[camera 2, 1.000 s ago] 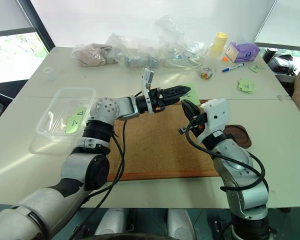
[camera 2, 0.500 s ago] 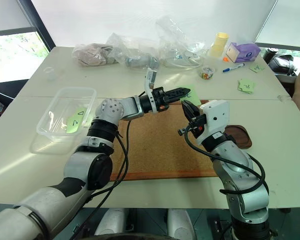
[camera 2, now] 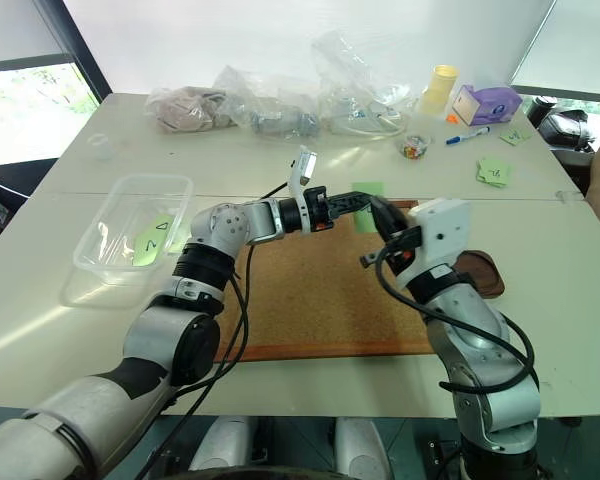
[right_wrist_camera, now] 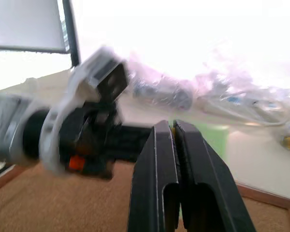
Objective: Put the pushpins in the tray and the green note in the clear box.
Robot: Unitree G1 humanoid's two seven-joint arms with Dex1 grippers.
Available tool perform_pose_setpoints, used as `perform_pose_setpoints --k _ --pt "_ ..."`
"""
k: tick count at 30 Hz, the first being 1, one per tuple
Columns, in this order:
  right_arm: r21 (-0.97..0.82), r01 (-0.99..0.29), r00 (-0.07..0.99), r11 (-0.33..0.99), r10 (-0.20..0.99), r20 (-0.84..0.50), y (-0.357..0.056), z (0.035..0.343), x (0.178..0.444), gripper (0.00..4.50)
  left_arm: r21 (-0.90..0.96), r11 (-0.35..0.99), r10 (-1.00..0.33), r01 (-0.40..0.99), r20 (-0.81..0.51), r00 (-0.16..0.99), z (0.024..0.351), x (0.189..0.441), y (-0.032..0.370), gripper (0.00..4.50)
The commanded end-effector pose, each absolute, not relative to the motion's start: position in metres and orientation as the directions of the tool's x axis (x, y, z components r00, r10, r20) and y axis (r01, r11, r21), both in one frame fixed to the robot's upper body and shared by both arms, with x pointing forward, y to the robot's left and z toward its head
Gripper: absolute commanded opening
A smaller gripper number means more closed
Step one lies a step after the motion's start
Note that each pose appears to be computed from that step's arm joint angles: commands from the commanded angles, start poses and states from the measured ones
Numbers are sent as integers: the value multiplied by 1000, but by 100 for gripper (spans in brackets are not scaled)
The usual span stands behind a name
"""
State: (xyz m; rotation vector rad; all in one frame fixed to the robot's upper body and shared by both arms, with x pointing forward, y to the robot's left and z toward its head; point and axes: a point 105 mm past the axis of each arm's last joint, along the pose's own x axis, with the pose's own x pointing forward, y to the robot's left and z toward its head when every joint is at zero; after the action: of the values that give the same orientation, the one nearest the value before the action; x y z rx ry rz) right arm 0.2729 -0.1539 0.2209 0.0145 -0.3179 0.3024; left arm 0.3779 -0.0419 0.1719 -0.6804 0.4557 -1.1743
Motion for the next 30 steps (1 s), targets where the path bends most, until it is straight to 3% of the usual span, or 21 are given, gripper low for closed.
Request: perform_pose_setpoints --k 1,6,12,19,26,30 --pt "45 -238 899 970 203 387 -169 237 262 0 -675 218 -938 705 55 342 182 379 -40 7" --pt "141 -20 956 990 -22 294 -224 212 268 0 -689 198 -935 697 82 346 189 377 -32 7" --pt "53 152 987 987 -154 45 -268 155 283 0 -605 134 -975 785 59 212 187 340 -33 7" --pt "10 243 965 970 -241 -102 -294 119 290 0 -610 120 -976 783 72 206 185 329 -36 7" --pt "-33 279 948 960 -280 -153 -307 106 288 0 -611 109 -977 784 81 199 186 324 -39 7" --pt "-27 285 945 958 -286 -162 -307 102 286 135 -613 106 -977 783 82 196 186 323 -40 0"
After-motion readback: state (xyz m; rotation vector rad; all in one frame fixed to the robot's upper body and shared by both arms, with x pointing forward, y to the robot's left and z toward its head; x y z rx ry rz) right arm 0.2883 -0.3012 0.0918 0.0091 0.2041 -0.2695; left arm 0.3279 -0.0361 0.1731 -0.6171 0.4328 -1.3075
